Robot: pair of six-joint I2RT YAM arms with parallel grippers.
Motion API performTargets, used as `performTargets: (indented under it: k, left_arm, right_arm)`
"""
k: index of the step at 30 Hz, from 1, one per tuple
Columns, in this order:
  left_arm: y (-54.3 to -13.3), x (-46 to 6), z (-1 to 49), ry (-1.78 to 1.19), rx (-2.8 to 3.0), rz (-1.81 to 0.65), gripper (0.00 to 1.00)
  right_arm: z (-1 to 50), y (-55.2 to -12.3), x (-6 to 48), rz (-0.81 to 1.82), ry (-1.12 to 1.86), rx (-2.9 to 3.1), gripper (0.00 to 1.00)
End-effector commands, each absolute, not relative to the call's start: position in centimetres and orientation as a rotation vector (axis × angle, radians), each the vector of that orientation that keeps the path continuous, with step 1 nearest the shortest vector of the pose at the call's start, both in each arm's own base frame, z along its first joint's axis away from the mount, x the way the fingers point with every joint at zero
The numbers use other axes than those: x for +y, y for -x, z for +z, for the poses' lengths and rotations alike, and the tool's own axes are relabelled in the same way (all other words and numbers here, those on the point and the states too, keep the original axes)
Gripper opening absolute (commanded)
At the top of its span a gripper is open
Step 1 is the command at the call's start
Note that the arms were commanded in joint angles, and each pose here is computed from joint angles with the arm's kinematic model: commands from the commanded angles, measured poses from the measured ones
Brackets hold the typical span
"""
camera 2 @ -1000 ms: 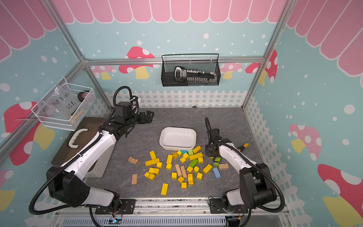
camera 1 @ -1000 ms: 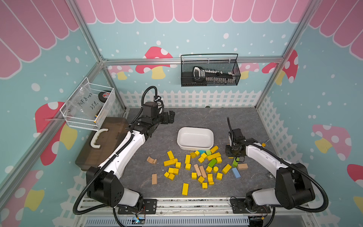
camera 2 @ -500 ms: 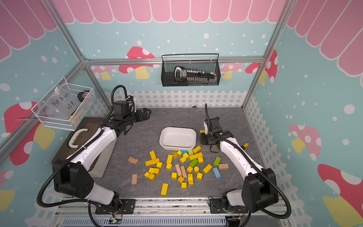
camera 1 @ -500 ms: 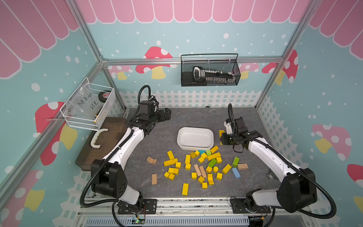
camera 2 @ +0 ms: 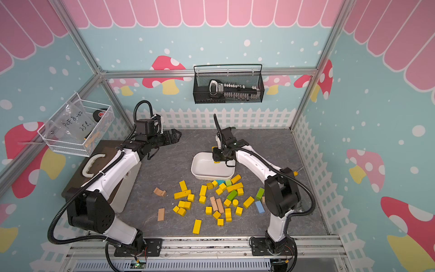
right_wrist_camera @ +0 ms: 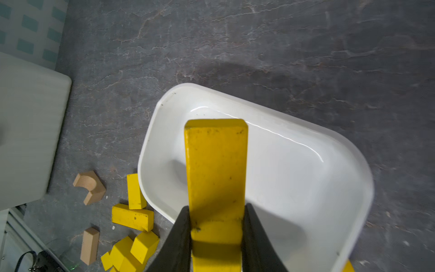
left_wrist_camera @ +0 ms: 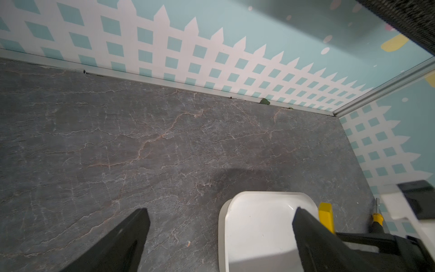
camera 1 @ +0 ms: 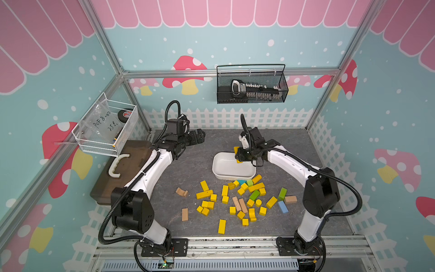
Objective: Pick out the yellow building blocks
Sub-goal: Place the building block in the storage box.
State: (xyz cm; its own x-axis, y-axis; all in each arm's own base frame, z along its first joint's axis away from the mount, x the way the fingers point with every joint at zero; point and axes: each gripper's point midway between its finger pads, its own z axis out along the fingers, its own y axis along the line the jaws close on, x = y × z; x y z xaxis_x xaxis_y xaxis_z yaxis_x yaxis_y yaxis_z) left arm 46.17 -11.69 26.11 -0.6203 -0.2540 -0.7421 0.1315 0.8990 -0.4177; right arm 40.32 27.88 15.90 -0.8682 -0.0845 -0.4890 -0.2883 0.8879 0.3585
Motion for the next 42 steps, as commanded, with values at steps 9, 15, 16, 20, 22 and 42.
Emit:
performTargets:
  k: [9, 15, 16, 20, 22, 42]
  left_arm:
    - [-45.7, -10.0, 29.4, 0.112, 2.071, -0.674, 1.00]
    - [-45.9, -9.2, 29.9, 0.124, 2.056, -0.692, 1.00]
    - [-45.8, -9.1, 30.0, 0.126, 2.054, -0.692, 1.00]
    - [-45.8, -8.7, 30.1, 0.136, 2.049, -0.689, 1.00]
    - [-45.8, -8.8, 30.1, 0.134, 2.051, -0.697, 1.00]
    - [-45.6, -8.7, 30.1, 0.128, 2.050, -0.690, 1.00]
  right_arm:
    - [12.6, -43.0, 34.6, 0.752, 0.115, 2.652, 0.00]
    - [10.7, -42.2, 36.0, 0.804, 0.070, 2.682, 0.00]
    - [10.4, -42.1, 36.1, 0.806, 0.064, 2.684, 0.01]
    - [9.7, -41.7, 36.1, 0.797, 0.047, 2.694, 0.01]
    - [9.1, -41.5, 36.0, 0.796, 0.029, 2.707, 0.02]
    - [5.1, -42.7, 36.8, 0.800, -0.154, 2.739, 0.12]
